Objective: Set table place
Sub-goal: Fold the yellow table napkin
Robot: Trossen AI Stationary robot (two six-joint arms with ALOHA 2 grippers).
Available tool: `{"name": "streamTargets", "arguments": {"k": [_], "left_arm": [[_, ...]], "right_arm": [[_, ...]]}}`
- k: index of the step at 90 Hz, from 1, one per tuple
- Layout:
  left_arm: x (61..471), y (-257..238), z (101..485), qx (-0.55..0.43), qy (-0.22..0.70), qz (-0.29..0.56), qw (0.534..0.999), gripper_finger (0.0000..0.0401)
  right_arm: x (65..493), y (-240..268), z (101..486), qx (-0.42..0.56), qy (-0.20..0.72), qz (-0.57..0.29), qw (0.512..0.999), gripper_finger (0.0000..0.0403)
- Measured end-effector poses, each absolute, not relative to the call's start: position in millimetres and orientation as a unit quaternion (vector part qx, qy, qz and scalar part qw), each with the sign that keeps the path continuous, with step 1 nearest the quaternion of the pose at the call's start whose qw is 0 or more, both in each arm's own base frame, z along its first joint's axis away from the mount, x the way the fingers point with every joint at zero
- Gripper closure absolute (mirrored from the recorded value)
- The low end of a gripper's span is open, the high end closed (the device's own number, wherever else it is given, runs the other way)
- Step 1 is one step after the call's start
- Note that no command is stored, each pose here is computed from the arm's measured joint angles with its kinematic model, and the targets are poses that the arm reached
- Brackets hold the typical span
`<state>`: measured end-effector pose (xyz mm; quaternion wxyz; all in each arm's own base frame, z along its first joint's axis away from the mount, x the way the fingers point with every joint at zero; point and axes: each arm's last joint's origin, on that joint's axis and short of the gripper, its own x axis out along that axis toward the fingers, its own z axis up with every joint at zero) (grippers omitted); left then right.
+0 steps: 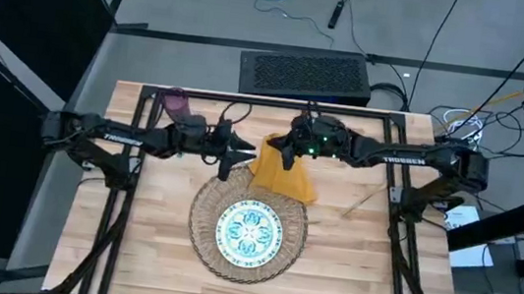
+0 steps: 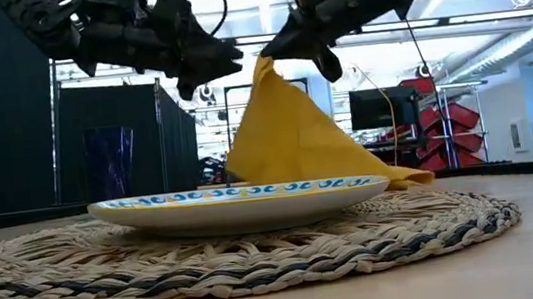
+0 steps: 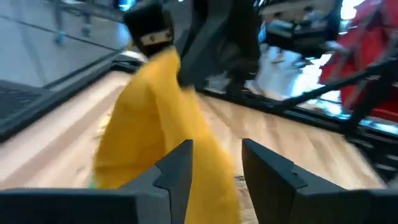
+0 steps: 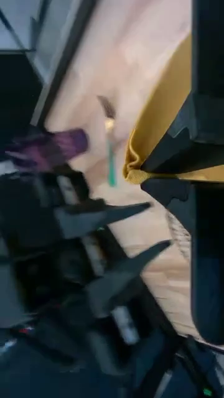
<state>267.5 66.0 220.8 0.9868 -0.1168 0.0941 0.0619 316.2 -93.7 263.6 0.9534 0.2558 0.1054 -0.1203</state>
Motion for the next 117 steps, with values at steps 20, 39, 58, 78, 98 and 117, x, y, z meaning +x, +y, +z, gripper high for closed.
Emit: {"name": "streamTargets", "arguments": {"k": [20, 39, 58, 78, 98, 117], "left_arm": [[267.0, 65.1, 217.5, -0.121, 0.110, 0.076, 0.984, 0.0280], [266.0, 66.6, 214.4, -0.112, 0.124, 0.105, 0.980, 0.0280], [263.7, 68.8, 208.8, -0.088, 0.154, 0.151, 0.973, 0.0280], [264.1, 67.5, 208.7, -0.087, 0.154, 0.147, 0.973, 0.0280], [265.0, 63.2, 208.3, -0.078, 0.159, 0.135, 0.975, 0.0280], [265.0, 62.7, 207.9, -0.075, 0.161, 0.132, 0.975, 0.0280]], "right_arm": [[311.8, -108.2, 264.6, 0.255, 0.097, -0.131, 0.953, 0.0403], [307.8, -120.5, 266.9, 0.252, 0.081, -0.146, 0.953, 0.0403], [309.3, -122.8, 276.0, 0.248, 0.059, -0.133, 0.958, 0.0403], [312.7, -124.1, 289.9, 0.225, 0.054, -0.130, 0.964, 0.0403], [310.9, -129.2, 290.4, 0.217, 0.063, -0.140, 0.964, 0.0403], [308.8, -132.6, 287.9, 0.219, 0.075, -0.149, 0.961, 0.0403]]}}
